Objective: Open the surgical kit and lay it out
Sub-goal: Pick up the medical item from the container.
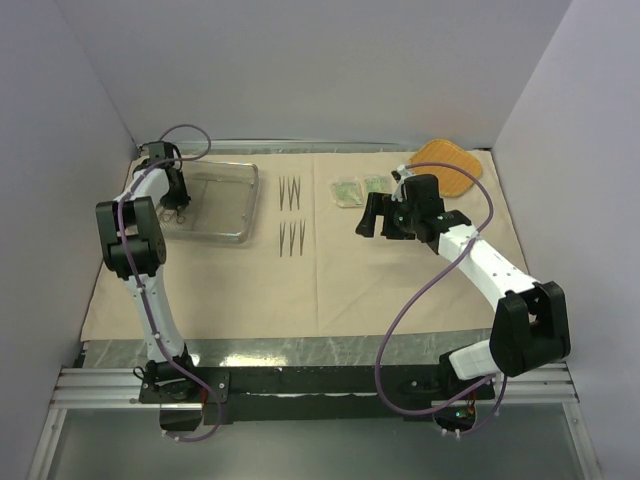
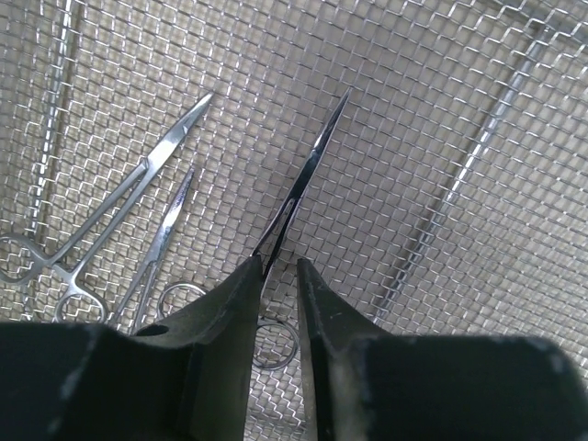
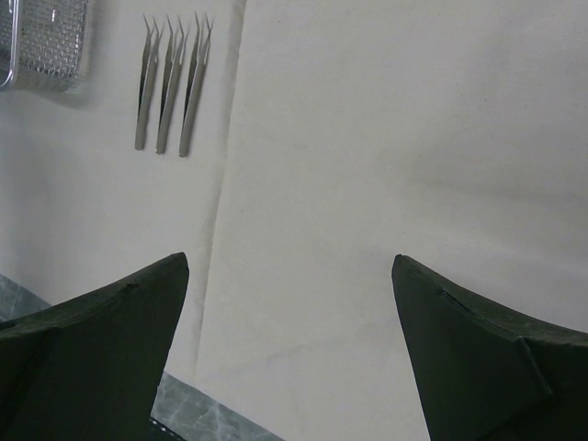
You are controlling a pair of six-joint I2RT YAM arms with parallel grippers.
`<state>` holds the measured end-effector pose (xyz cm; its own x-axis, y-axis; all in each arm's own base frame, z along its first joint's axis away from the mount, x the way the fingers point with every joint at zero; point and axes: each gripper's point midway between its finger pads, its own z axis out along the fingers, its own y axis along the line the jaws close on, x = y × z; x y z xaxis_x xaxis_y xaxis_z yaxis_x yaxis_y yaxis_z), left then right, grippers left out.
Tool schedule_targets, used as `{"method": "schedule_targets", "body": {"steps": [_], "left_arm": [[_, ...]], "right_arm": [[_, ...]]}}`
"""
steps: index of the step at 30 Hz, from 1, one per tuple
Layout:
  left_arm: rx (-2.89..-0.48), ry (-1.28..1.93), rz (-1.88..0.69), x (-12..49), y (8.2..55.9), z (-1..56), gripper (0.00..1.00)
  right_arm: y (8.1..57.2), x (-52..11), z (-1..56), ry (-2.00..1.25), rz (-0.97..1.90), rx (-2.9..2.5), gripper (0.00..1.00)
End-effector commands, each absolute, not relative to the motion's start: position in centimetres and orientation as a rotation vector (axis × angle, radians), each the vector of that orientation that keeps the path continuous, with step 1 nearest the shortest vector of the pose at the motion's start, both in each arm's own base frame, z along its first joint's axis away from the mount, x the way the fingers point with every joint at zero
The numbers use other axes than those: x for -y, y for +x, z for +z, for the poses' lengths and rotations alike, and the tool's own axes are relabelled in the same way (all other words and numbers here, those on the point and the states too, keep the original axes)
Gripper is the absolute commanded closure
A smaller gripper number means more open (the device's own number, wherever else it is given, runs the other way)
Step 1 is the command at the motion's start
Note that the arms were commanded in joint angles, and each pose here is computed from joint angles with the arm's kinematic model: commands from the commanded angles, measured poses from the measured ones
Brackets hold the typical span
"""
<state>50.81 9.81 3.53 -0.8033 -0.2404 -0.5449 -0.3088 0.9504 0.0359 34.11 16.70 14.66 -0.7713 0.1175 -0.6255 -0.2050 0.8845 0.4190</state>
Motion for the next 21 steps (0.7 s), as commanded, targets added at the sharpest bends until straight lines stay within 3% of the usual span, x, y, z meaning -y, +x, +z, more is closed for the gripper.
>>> {"method": "schedule_targets", "body": {"steps": [1, 8, 21], "left_arm": [[-2.596, -0.363, 0.185, -9.9, 50.2, 2.2, 0.74], [-2.622, -0.333, 0.141, -8.4, 49.6, 2.2, 0.99], [-2.526, -0.292, 0.151, -4.0, 50.0, 7.3, 0.99]], "right_arm": [[35.3, -16.9, 15.9, -0.076, 0.626, -2.328, 0.0], [35.3, -17.0, 15.9, -0.074, 0.636, -2.327, 0.0], [35.1, -17.3, 16.6, -0.068, 0.664, -2.303, 0.0]]}}
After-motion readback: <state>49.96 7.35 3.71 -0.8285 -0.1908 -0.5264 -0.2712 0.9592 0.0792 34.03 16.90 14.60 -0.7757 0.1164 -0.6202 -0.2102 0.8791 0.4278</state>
